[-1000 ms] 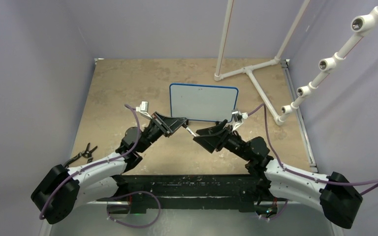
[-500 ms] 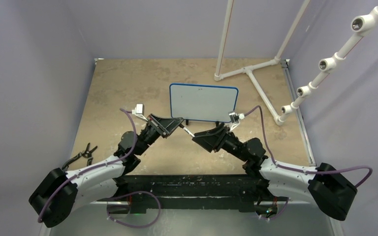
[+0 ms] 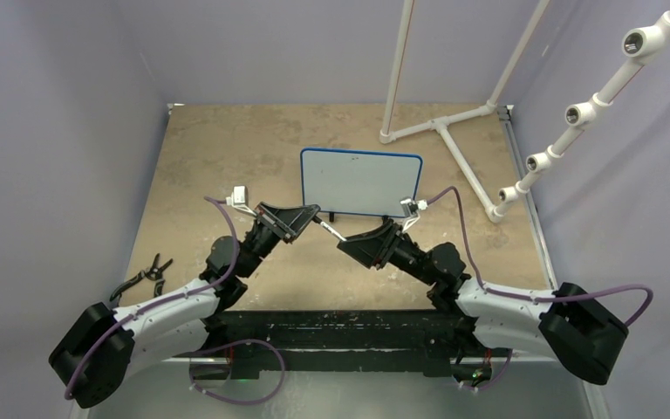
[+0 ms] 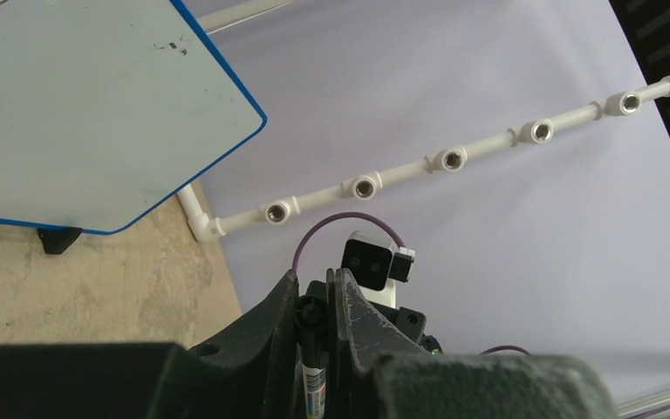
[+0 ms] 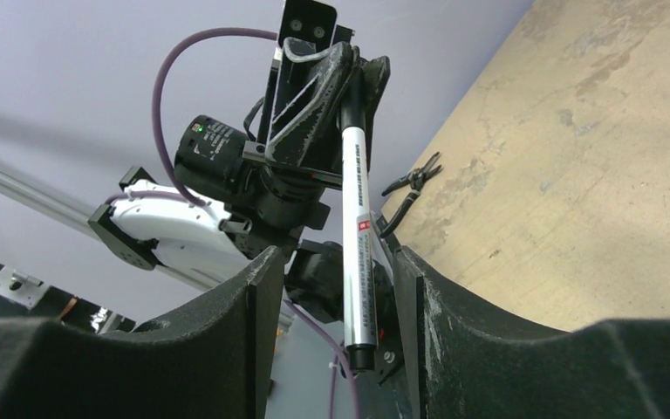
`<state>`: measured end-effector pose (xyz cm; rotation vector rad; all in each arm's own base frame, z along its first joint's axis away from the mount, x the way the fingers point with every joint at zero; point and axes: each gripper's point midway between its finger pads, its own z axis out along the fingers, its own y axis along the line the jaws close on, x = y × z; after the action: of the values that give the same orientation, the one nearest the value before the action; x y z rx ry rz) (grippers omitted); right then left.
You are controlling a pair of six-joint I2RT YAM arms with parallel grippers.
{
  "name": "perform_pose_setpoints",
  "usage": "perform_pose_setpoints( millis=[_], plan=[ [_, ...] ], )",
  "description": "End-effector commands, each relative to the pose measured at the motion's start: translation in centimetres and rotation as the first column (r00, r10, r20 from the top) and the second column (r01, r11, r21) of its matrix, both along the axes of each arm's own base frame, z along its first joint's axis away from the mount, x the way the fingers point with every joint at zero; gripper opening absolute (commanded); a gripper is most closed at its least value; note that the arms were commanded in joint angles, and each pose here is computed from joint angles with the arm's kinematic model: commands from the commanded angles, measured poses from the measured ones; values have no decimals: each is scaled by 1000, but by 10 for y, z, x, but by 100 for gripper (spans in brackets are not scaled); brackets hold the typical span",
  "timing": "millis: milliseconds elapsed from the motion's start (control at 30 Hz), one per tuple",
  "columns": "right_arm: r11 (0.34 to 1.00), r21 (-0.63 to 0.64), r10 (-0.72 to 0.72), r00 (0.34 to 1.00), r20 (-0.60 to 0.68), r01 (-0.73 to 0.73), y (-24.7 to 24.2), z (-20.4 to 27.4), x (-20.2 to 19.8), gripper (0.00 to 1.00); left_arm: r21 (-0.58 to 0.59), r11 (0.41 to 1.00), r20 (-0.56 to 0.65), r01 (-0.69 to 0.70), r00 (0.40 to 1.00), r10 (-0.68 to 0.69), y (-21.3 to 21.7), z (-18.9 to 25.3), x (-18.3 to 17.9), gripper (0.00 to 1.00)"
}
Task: Write a sentence on the whiteboard
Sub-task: Open the whiteboard marker at the center of the board.
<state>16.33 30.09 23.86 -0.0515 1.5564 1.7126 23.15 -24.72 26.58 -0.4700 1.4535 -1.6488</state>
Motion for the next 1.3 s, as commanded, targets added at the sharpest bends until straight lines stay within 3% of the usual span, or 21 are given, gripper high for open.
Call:
perform_pose_setpoints(
  millis=[0,667,733,900,1267],
  plan=[
    [997,73,-10,999,47,7,4,30,3,51,-21,999,55,-37,998,39,6,11,3,0],
    [990,141,14,998,55,-22,22,46,12,35,-67,995,47,-77,996,81,15,5,4,0],
    [990,142,11,999,48,-18,22,44,13,30,-65,995,44,-79,996,82,16,3,5,0],
    [991,136,-4,1000,31,0,21,41,16,0,-74,994,45,-82,995,85,17,4,4,0],
    [995,76,-60,998,-19,61,11,25,20,0,-122,963,93,-242,963,254,49,28,11,0]
  ],
)
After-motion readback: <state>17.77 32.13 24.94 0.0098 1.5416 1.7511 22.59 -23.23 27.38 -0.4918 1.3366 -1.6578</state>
